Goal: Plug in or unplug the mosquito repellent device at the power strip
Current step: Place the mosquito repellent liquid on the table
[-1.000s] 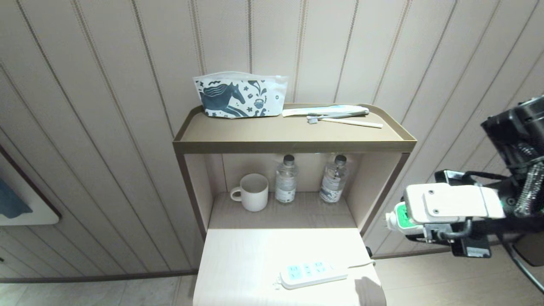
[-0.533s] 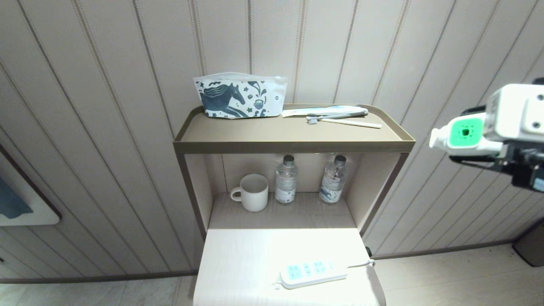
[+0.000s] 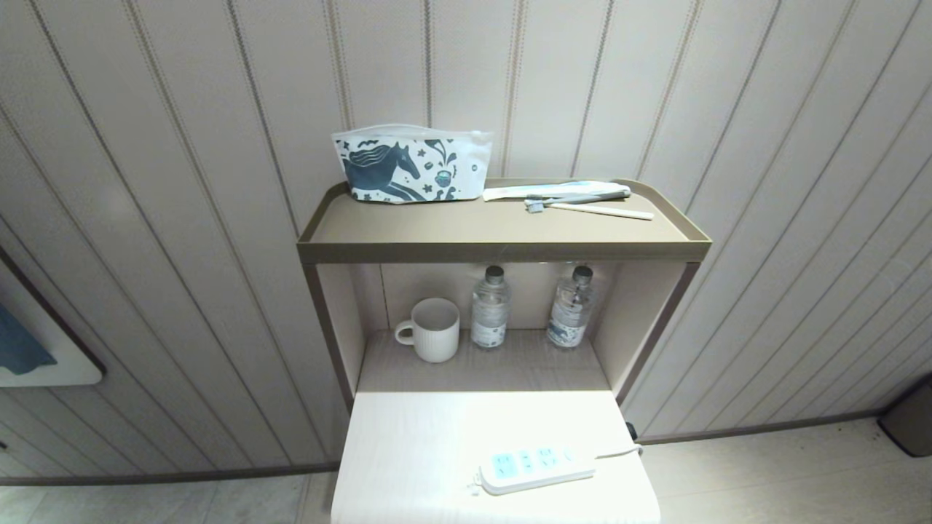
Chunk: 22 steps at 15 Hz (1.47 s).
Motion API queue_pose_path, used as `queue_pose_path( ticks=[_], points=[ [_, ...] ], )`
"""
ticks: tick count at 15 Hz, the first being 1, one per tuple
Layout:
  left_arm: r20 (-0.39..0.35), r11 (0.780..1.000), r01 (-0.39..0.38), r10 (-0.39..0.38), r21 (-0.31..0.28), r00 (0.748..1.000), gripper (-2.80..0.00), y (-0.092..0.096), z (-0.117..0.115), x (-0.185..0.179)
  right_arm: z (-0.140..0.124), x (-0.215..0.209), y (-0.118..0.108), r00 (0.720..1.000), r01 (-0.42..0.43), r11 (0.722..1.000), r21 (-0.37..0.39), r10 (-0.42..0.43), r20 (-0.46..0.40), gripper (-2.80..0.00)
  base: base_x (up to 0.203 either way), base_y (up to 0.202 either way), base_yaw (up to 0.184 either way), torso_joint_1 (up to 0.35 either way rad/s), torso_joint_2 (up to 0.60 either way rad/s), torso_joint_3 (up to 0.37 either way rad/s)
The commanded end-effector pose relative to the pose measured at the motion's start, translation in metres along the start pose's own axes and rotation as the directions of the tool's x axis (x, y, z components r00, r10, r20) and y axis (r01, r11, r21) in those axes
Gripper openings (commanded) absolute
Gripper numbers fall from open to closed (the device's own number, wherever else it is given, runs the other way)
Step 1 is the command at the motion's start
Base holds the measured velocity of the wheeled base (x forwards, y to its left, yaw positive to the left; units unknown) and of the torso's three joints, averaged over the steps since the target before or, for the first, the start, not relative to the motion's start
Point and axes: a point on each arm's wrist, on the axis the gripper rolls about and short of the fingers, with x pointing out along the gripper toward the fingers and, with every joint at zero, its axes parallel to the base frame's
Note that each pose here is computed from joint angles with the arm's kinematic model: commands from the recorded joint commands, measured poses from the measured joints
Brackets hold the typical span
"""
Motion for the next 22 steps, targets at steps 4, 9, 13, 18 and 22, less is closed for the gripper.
queue_pose_path(
  ticks=[4, 9, 13, 18, 22],
  points=[
    [-0.042, 0.996, 0.059, -0.062, -0.074, 0.997, -2.8, -0.001, -0.005, 0.0, 0.027, -0.023, -0.037, 0.977, 0.02, 0.966, 0.257, -0.073, 0.198, -2.8, 0.0, 0.0, 0.0, 0.0, 0.0, 0.0],
    [-0.044, 0.991, 0.047, -0.053, -0.123, 0.998, -2.8, 0.0, -0.006, 0.0, 0.022, -0.023, 0.003, 0.966, -0.251, 0.68, 0.689, 0.125, 0.228, -2.8, 0.0, 0.0, 0.0, 0.0, 0.0, 0.0],
    [-0.041, 0.989, 0.053, -0.048, 0.135, 0.998, -2.8, 0.0, -0.006, 0.0, -0.033, -0.018, 0.097, 0.954, -0.18, 0.685, 0.706, 0.295, -0.043, -2.8, 0.0, 0.0, 0.0, 0.0, 0.0, 0.0],
    [-0.056, 0.979, 0.064, -0.054, 0.194, 0.997, -2.8, 0.0, -0.01, 0.001, -0.097, -0.002, 0.169, 0.958, 0.01, 0.728, 0.685, 0.189, -0.215, -2.8, 0.0, 0.0, 0.0, 0.0, 0.0, 0.0],
    [-0.039, 0.958, 0.095, -0.088, 0.272, 0.995, -2.8, -0.001, -0.01, 0.002, -0.123, -0.015, 0.199, 0.93, 0.059, 0.689, 0.722, 0.225, -0.291, -2.8, 0.0, 0.0, 0.0, 0.0, 0.0, 0.0]
  ],
)
